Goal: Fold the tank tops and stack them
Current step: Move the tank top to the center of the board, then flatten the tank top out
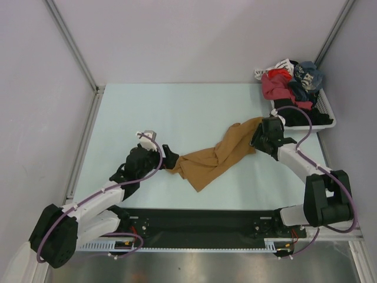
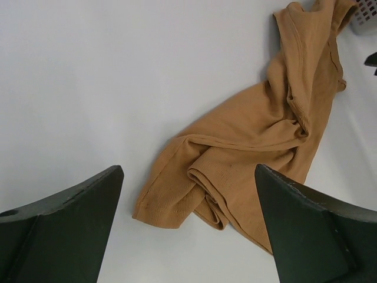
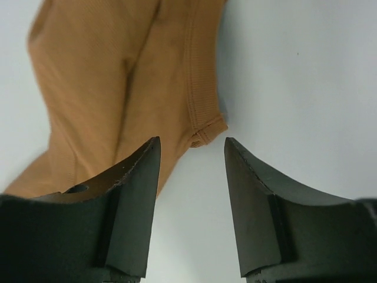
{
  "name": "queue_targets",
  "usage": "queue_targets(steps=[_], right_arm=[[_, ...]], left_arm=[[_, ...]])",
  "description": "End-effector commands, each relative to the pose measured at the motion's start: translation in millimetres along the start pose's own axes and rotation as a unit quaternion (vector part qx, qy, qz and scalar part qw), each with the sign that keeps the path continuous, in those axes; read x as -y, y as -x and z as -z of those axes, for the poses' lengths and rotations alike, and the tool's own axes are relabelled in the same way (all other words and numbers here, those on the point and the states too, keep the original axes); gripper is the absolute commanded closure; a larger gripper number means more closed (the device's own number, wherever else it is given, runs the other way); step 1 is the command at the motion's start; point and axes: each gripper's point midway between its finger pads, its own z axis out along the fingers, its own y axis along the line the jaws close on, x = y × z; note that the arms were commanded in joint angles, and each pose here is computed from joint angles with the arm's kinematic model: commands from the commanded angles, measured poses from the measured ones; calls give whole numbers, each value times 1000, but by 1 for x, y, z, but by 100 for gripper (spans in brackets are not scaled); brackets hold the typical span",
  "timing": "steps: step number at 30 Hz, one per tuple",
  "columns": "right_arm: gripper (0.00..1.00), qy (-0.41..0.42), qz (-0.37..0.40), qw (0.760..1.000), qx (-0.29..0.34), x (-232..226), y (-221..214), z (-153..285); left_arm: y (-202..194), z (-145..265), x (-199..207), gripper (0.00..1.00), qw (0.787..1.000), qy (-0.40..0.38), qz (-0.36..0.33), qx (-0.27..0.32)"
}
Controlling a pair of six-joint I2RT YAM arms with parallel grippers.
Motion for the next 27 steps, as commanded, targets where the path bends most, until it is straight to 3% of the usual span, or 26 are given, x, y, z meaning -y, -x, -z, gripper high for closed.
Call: queue_targets(steps=[1,8,13,14,16,17,18,23,27], right_arm=[[48,-11,3,1000,16,2,2,-14],[48,-11,-2,1000,-14,6,-23,-37],[53,-20,1,999,-25,8,-28,-46],[65,-22,0,999,-27,9,-29,-46],[80,-22,0,999,-23,9,-28,-45],[93,-24,0,999,-21,10,-27,-44],[99,-24,-1,1000,-16,10,-25,-41],[100,-31,-14,999,17,15,-15,-29],[100,-18,-22,999,42,15,-9,-18]], left_arm=[[23,-3,18,0,999,-22,-15,26],[23,8,37,1,998,-2,-62,30],[12,17,48,0,1000,1,-27,-7],[5,20,54,0,1000,-2,-24,-20],[-8,29,55,0,999,12,-4,-45],[-17,34,61,0,998,6,0,-57],[-25,38,64,0,997,7,23,-68],[-66,58,82,0,991,7,53,-119],[-83,61,98,1,990,16,24,-141]])
